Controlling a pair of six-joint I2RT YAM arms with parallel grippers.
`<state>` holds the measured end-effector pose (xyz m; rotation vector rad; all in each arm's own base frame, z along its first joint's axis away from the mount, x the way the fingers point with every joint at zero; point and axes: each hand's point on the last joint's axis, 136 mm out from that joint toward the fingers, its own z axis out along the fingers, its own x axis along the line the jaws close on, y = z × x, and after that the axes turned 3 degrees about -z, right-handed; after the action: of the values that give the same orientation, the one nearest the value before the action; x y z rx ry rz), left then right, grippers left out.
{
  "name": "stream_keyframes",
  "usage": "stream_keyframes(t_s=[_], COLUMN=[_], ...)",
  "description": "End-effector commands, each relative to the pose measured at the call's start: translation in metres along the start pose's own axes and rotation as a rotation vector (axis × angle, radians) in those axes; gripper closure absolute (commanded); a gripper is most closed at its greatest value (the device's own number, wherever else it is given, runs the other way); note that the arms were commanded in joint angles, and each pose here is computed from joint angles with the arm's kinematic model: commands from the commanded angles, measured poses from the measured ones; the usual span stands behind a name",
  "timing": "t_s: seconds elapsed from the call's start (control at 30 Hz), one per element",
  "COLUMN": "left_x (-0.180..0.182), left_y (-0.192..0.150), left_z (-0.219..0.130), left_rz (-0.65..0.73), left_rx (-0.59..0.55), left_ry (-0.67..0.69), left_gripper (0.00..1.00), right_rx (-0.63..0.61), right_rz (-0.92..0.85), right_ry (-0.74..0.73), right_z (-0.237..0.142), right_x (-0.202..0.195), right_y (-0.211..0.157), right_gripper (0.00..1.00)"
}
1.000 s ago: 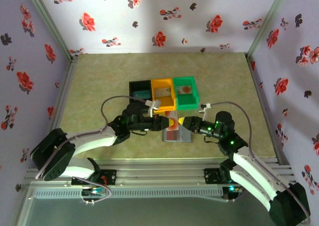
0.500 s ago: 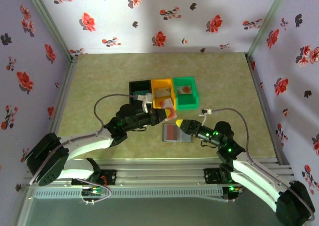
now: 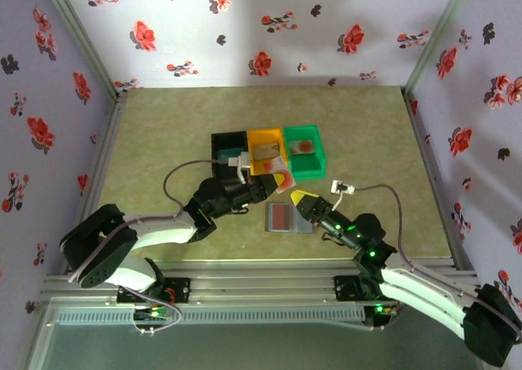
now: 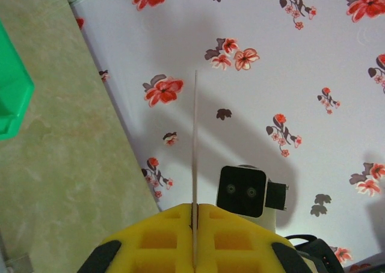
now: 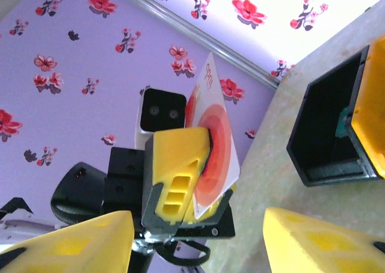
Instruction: Take the credit cards out of the card holder
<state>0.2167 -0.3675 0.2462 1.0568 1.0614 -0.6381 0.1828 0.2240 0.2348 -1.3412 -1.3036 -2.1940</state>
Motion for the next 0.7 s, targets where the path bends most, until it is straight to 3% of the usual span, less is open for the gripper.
stream_keyframes(t_s=[0.0, 0.27, 0.67], left_x=[-0.025, -0.029, -0.03], left_y=[0.006, -0.004, -0.009], left_z=[0.003, 0.008, 0.013], left_rz=[-0.003, 0.0, -0.007], left_rx=[-0.049, -0.042, -0.044], left_ry=[-0.093, -0.104, -0.108], left_gripper=[1.0, 1.0, 1.0], right_rx=[-0.091, -0.112, -0.107], right_rz=[-0.031, -0.037, -0.056], right_ry=[0.048, 0.046, 0.08], right_z=[0.001, 0.005, 0.008], right_x=[0.015, 0.017, 0.025], right_y=[0.019, 0.023, 0.023], right_gripper=[0.43, 0.58, 0.7])
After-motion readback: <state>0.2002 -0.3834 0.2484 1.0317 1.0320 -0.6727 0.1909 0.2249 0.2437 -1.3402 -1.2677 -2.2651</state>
